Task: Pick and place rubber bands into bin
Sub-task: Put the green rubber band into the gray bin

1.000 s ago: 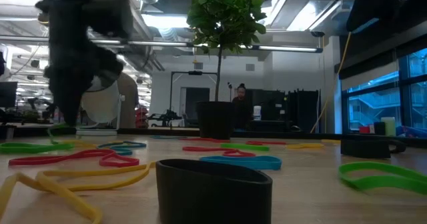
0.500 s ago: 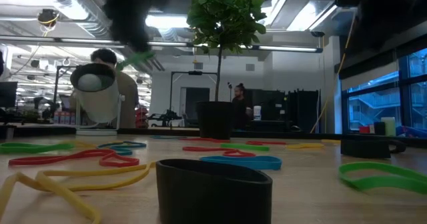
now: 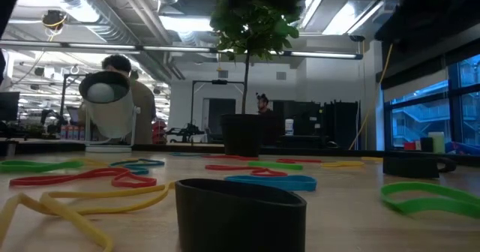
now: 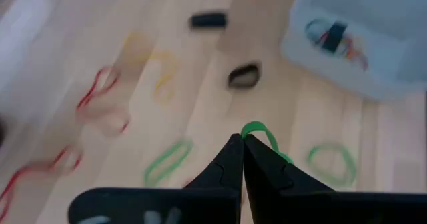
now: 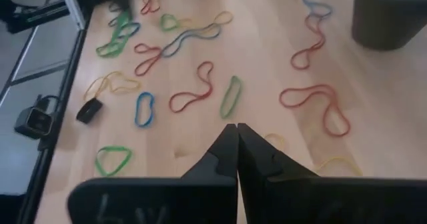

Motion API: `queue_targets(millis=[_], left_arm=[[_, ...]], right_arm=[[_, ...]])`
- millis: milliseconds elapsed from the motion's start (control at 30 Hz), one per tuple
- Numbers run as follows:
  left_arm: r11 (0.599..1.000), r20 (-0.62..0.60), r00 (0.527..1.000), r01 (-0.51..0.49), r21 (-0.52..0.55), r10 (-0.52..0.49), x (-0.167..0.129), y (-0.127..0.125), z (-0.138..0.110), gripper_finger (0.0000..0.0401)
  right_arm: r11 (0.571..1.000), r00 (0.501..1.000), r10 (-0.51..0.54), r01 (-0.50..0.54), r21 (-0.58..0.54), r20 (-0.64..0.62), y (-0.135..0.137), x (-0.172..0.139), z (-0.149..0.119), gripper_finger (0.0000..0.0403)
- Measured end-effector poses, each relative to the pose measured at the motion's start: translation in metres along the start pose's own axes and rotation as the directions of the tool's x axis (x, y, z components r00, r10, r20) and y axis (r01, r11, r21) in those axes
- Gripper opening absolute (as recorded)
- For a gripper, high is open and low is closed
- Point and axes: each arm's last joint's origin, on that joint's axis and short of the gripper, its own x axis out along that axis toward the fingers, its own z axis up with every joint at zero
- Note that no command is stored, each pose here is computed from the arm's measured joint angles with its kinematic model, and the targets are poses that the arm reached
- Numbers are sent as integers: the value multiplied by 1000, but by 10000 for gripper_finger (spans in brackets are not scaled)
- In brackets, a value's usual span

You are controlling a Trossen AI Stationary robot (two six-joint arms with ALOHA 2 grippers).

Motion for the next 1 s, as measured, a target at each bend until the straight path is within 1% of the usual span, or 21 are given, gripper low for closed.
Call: queue_targets(millis=[100,233,333,433,533,600,800,900,933,1000], left_arm=[[999,41,999,17,36,-19,18,-21,16,2],[996,121,991,44,75,-53,41,-44,31,2],[991,209,972,93,96,-111,60,-61,39,2],[978,307,932,157,139,-193,75,-76,46,2],[970,371,900,179,164,-229,92,-84,47,2],[967,390,889,183,178,-240,105,-87,44,2],[939,449,827,267,215,-338,145,-90,37,2],[930,454,813,294,222,-365,165,-87,31,2],[924,455,805,307,228,-380,169,-88,29,2],[918,442,805,320,236,-395,174,-87,27,3]], right_arm=[[999,1000,-22,23,-30,10,-4,1,2,1],[999,999,-44,44,-26,15,-7,1,3,4],[999,999,-49,49,-17,5,-8,1,2,5],[999,999,-44,44,19,9,-8,1,2,5],[999,999,-43,42,34,13,-8,1,3,6],[999,999,-42,42,34,15,-8,1,3,6],[999,999,-39,38,38,26,-7,1,4,6],[999,999,-28,27,39,27,-7,1,4,6],[999,999,-28,27,39,27,-7,1,4,6],[999,999,-28,27,39,27,-7,1,4,6]])
